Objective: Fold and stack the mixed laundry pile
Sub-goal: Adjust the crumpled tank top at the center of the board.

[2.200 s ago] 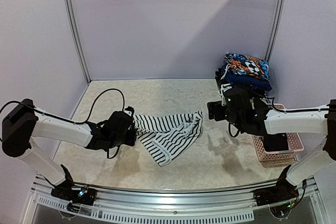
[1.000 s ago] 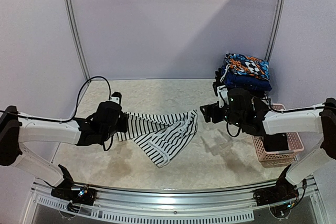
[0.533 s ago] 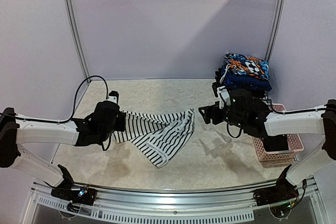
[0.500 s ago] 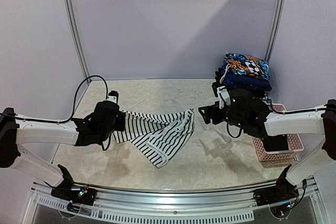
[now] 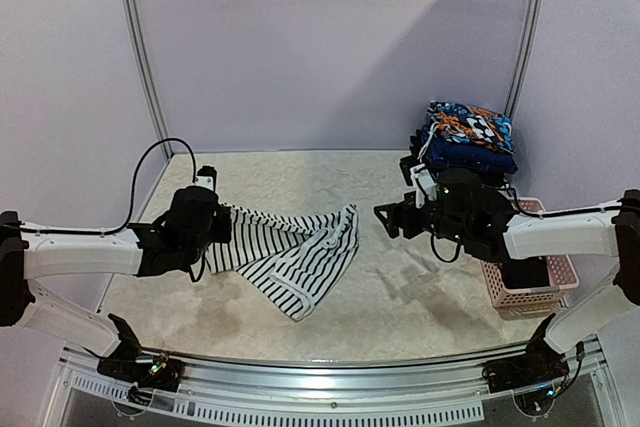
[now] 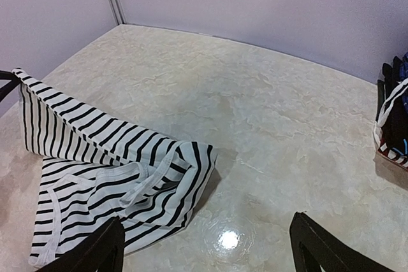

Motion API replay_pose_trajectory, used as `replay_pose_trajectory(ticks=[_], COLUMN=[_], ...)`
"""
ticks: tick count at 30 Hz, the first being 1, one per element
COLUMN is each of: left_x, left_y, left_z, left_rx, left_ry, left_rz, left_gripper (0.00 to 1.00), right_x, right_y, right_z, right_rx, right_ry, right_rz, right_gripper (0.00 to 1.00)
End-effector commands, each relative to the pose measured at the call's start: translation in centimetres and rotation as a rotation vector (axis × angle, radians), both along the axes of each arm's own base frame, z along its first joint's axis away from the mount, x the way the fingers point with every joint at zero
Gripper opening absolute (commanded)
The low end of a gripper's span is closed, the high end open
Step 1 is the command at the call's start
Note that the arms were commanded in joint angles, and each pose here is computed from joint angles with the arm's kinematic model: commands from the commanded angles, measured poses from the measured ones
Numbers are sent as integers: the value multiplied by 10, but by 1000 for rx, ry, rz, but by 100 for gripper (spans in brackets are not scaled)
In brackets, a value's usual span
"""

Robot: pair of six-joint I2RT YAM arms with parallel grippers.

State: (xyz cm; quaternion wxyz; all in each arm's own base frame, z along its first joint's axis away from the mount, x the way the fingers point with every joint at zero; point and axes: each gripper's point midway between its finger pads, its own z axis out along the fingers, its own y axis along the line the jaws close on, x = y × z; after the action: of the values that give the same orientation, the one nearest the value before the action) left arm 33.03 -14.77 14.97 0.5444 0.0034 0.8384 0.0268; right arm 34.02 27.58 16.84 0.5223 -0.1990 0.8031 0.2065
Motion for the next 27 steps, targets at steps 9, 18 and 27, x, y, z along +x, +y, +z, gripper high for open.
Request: replay_pose_trajectory(ticks=[9,18,27], left_x=[-3,-10,-13], left_y=[9,10,7], left_z=[5,6,9], left_rx=[-27,-60,-82], left_ry=[-31,-35,-38], left_rz=[10,-11,-40], left_gripper=[0,0,0], right_x=[-9,4,29], right_y=[13,44,91], right_z=[8,0,-16], right_rx=[21,65,-36], right_ry=[49,152,225], right_rz=[88,131,84], right_gripper=[90,87,83])
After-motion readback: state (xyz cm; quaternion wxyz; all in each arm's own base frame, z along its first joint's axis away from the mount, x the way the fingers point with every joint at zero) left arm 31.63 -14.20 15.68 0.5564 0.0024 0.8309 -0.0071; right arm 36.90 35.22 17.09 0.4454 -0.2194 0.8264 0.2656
